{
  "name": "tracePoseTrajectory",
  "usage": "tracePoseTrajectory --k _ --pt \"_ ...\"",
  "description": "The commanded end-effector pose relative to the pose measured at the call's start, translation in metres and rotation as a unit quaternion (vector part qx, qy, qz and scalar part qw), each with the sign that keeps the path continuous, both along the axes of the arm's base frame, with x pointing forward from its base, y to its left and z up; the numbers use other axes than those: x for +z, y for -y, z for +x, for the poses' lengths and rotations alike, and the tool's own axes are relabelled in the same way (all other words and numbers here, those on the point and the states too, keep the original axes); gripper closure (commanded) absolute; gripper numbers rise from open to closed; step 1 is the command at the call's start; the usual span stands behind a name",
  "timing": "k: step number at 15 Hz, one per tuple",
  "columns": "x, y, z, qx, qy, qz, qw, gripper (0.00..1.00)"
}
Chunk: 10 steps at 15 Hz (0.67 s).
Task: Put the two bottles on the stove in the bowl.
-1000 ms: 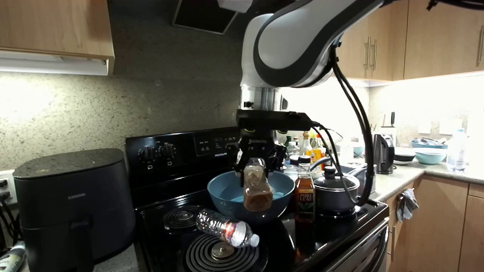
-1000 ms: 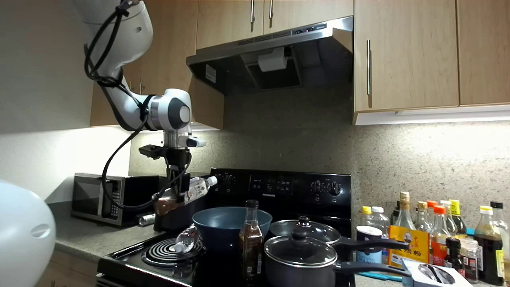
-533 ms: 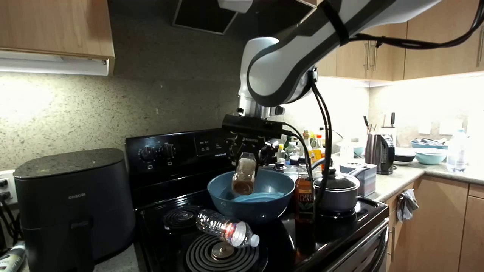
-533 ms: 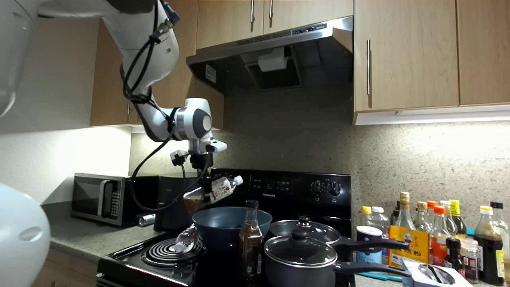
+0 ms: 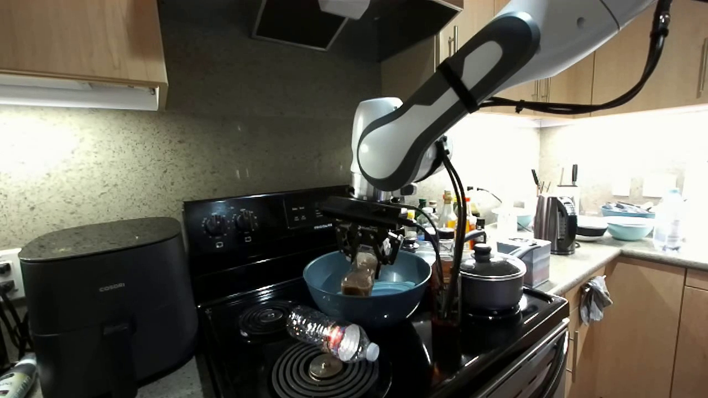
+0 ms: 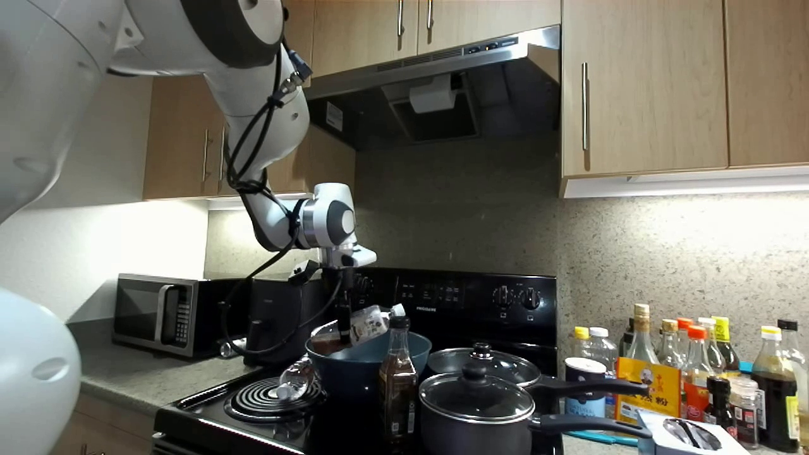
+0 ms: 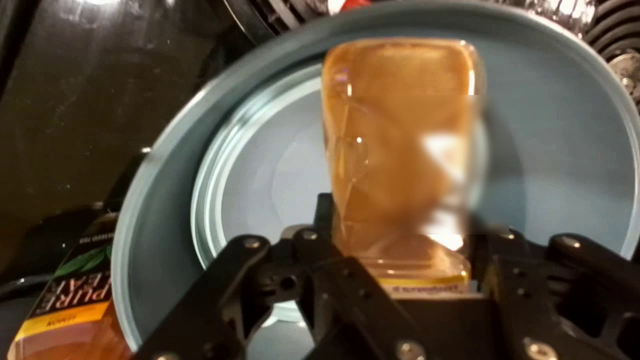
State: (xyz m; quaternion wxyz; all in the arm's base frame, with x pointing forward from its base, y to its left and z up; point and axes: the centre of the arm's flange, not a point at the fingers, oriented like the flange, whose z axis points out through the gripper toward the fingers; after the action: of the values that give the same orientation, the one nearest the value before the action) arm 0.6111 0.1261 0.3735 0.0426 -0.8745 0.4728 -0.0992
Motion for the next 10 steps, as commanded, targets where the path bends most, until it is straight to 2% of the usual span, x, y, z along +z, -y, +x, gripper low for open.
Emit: tracePoseTrajectory --k 1,5,10 --pt "-0.014 -0.018 -0.004 0.012 -0.041 0.034 0.9985 0.72" --pt "-0.027 -0.017 -0.007 -0.008 -0.06 0.052 0.9968 0.72" --pt "-0.028 -0.005 -0.006 -0.035 -0.055 0.054 0.9964 0.72"
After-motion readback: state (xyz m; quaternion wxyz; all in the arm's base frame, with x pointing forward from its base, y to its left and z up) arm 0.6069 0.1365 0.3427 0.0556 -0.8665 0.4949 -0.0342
